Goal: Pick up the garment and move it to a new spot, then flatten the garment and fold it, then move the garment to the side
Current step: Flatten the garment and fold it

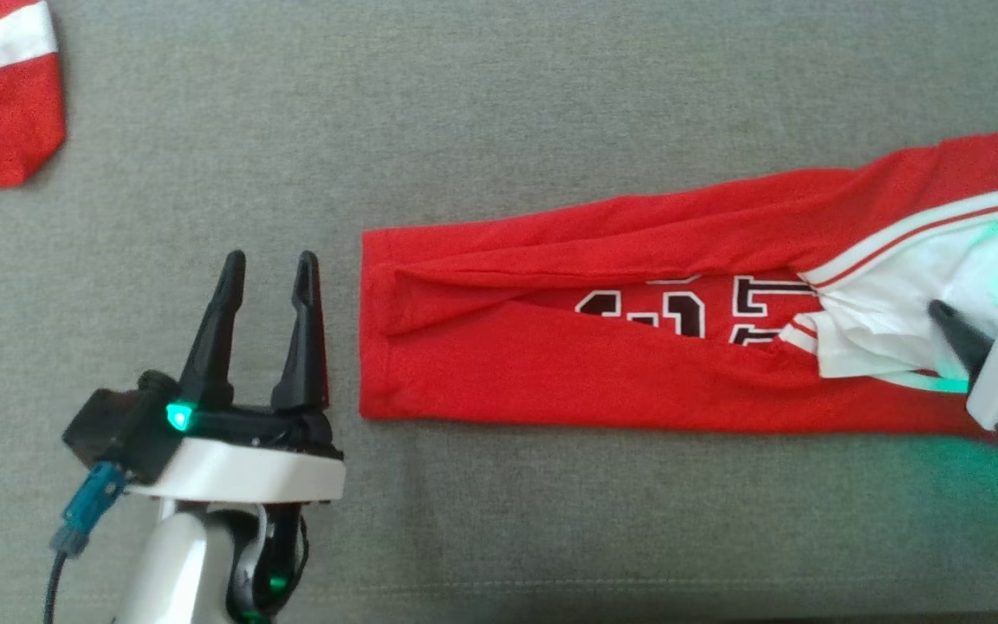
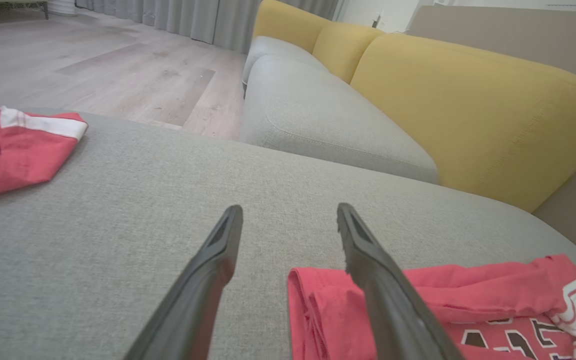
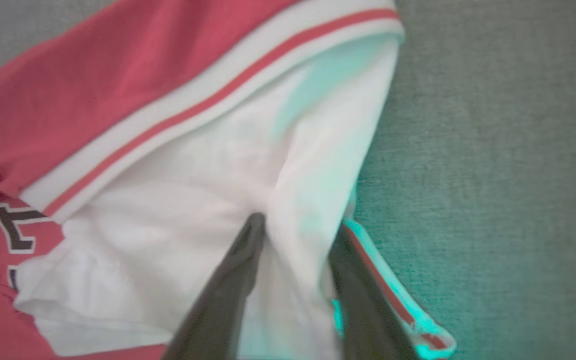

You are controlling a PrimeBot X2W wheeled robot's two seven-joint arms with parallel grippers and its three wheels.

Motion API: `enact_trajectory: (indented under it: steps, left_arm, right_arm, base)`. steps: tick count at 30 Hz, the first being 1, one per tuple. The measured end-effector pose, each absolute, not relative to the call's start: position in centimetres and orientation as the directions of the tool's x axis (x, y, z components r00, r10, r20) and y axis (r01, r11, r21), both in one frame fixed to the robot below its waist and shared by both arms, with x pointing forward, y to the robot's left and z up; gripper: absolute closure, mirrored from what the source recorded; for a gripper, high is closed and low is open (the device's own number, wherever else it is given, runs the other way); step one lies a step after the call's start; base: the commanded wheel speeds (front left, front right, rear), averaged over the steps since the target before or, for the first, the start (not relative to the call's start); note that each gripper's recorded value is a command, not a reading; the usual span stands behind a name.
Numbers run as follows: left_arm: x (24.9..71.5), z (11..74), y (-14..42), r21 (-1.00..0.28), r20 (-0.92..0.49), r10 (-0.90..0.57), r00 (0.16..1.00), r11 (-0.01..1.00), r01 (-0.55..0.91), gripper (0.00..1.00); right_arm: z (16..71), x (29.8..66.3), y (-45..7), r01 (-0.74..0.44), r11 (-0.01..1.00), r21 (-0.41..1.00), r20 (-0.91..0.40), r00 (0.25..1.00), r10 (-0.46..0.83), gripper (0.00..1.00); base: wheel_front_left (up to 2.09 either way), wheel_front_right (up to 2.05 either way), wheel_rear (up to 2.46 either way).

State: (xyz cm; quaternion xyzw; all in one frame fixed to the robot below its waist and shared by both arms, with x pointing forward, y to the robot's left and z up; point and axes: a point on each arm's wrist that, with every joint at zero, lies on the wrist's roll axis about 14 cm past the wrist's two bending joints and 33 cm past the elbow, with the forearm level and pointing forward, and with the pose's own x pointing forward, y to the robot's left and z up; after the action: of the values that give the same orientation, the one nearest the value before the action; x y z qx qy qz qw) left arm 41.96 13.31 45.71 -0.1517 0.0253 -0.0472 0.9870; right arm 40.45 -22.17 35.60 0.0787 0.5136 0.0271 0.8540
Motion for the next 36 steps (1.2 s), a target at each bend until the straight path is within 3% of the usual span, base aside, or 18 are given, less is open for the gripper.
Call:
enact_trajectory:
  steps: [4, 9, 16, 20, 24, 29, 36]
  left_arm:
    - [41.8, 46.2, 14.6, -0.299, -0.024, -0.061, 0.998, 0.953, 0.051, 0.0]
    - [41.0, 45.9, 16.1, -0.298, -0.037, -0.013, 0.999, 0.955, 0.002, 0.0]
    - [40.9, 46.6, 16.3, -0.321, -0.019, -0.004, 1.0, 0.947, -0.003, 0.0]
    - [40.7, 46.9, 16.4, -0.319, -0.014, 0.001, 1.0, 0.948, -0.005, 0.0]
    - [40.1, 46.8, 16.5, -0.316, -0.021, 0.005, 1.0, 0.949, -0.012, 0.0]
    - [39.7, 46.9, 16.8, -0.313, -0.022, 0.017, 1.0, 0.95, -0.023, 0.0]
    - [39.4, 47.2, 17.0, -0.313, -0.02, 0.029, 0.999, 0.949, -0.034, 0.0]
  right_arm:
    - [36.3, 41.2, -21.5, 0.05, 0.973, 0.225, -0.827, 0.539, 0.163, 1.0]
    - [37.7, 41.9, -23.7, 0.136, 0.96, 0.246, -0.779, 0.618, 0.112, 1.0]
    - [43.0, 43.0, -32.8, 0.299, 0.943, 0.145, -0.674, 0.727, -0.127, 1.0]
    - [45.2, 43.0, -34.7, 0.311, 0.945, 0.105, -0.634, 0.753, -0.177, 1.0]
    - [47.3, 44.0, -32.3, 0.222, 0.966, 0.132, -0.588, 0.802, -0.104, 1.0]
    - [48.5, 45.1, -24.8, -0.007, 0.984, 0.177, -0.569, 0.815, 0.108, 1.0]
    - [43.4, 41.3, -13.1, -0.265, 0.915, 0.304, -0.674, 0.62, 0.403, 1.0]
  base:
    - [0.0, 0.0, 0.0]
    - [0.0, 0.0, 0.0]
    - [0.0, 0.0, 0.0]
    - [0.0, 0.0, 0.0]
    - [0.0, 0.0, 0.0]
    - [0.0, 0.0, 0.0]
    - [0.0, 0.0, 0.0]
